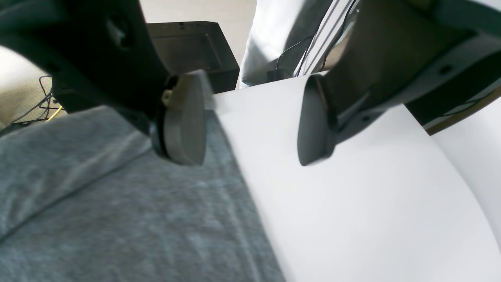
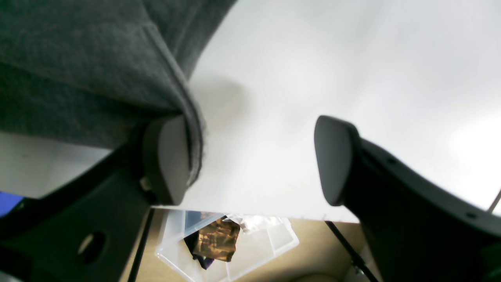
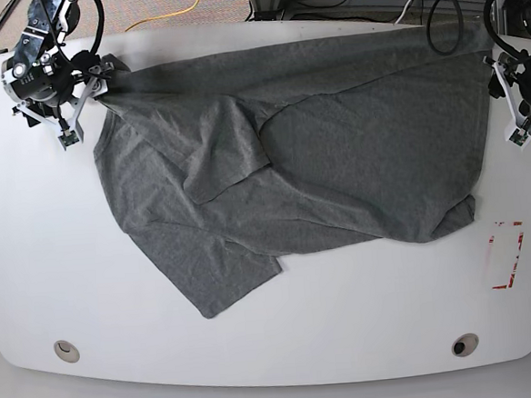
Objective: Layout the t-shirt on the table in an organized manner, then fold the t-shirt properly
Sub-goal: 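Open both grippers, releasing the shirt edge, and raise them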
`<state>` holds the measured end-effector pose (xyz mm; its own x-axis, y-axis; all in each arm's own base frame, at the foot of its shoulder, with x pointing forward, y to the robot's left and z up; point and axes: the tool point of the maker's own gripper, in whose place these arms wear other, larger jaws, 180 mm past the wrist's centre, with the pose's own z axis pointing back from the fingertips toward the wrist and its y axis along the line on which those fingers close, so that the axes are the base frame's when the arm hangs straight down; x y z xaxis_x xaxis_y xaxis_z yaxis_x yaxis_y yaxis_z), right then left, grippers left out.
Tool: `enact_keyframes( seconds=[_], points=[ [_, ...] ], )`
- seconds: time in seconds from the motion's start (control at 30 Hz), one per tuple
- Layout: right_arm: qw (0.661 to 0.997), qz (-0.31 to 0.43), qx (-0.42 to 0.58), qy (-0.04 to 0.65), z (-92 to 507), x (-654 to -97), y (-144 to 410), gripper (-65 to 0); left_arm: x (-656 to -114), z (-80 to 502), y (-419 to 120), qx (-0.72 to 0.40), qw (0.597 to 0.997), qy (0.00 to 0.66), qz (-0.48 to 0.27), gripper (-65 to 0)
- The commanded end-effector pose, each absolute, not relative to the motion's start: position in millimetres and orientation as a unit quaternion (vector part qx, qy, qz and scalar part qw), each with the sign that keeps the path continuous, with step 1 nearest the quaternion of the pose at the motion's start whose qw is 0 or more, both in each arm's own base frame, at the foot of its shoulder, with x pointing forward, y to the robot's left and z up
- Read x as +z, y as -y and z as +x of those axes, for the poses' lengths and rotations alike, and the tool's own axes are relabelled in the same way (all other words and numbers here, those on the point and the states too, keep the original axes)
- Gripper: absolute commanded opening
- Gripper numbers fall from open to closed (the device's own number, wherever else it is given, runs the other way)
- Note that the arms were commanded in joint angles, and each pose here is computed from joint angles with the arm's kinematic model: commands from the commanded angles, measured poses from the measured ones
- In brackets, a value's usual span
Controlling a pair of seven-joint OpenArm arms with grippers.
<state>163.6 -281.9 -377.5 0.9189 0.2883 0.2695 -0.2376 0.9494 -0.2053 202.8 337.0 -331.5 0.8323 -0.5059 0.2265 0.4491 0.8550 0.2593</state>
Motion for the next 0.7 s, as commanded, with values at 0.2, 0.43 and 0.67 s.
enact_keyframes(
  seconds=[0.2, 0.43, 0.67],
  points=[
    [0.977, -0.098, 0.136, 0.134, 158, -372, 289, -18.2, -313, 216, -346, -0.259, 0.945, 0.161, 0.121, -30.4],
    [0.976, -0.040, 0.138, 0.164, 162, -373, 268, -18.2, -305, 228, -346, -0.257, 0.941, 0.179, 0.126, -30.4],
    [0.966, 0.033, 0.142, 0.215, 176, -366, 240, -18.2, -296, 240, -345, -0.253, 0.938, 0.199, 0.128, -30.4]
  ],
)
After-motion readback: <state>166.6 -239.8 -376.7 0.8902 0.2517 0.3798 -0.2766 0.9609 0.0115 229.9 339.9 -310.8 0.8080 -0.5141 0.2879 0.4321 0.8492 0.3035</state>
